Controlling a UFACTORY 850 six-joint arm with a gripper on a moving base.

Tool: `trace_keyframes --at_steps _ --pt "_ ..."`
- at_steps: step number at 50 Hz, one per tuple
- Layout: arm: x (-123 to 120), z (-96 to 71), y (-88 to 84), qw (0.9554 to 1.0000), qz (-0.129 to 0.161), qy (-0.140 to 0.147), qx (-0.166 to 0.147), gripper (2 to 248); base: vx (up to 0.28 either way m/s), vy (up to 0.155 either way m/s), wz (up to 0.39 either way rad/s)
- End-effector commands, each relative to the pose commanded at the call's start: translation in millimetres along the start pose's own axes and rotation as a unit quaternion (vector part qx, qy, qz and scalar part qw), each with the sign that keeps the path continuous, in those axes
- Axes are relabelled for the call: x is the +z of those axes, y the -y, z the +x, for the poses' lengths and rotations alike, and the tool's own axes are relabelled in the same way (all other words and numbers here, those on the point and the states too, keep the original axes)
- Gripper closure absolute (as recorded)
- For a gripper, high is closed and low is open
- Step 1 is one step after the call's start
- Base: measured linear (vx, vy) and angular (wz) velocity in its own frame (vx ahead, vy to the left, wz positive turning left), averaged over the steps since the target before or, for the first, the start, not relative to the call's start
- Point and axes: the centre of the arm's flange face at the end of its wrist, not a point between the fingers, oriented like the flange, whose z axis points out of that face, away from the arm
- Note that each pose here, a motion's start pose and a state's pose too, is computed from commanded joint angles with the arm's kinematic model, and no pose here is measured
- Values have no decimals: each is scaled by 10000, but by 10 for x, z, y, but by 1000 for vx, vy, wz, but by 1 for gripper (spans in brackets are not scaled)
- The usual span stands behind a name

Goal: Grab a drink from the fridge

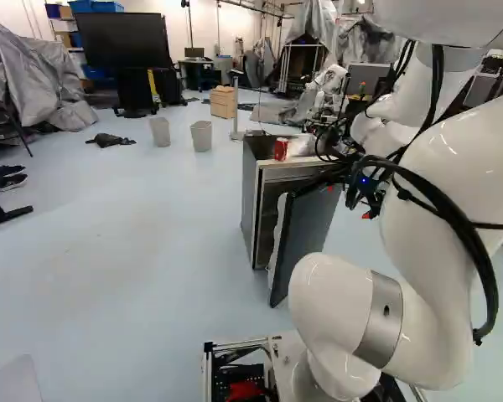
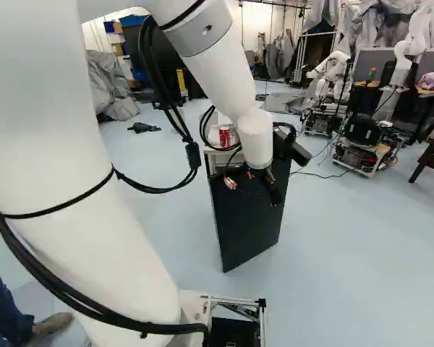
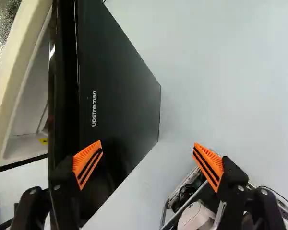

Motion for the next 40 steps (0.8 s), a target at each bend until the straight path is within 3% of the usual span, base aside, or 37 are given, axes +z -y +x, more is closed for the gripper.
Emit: trace_keyframes --at_steps 21,40 --pt "240 -31 -112 9965 -286 217 -753 3 0 0 0" --pt "512 7 -176 9841 -506 408 -1652 3 0 0 0"
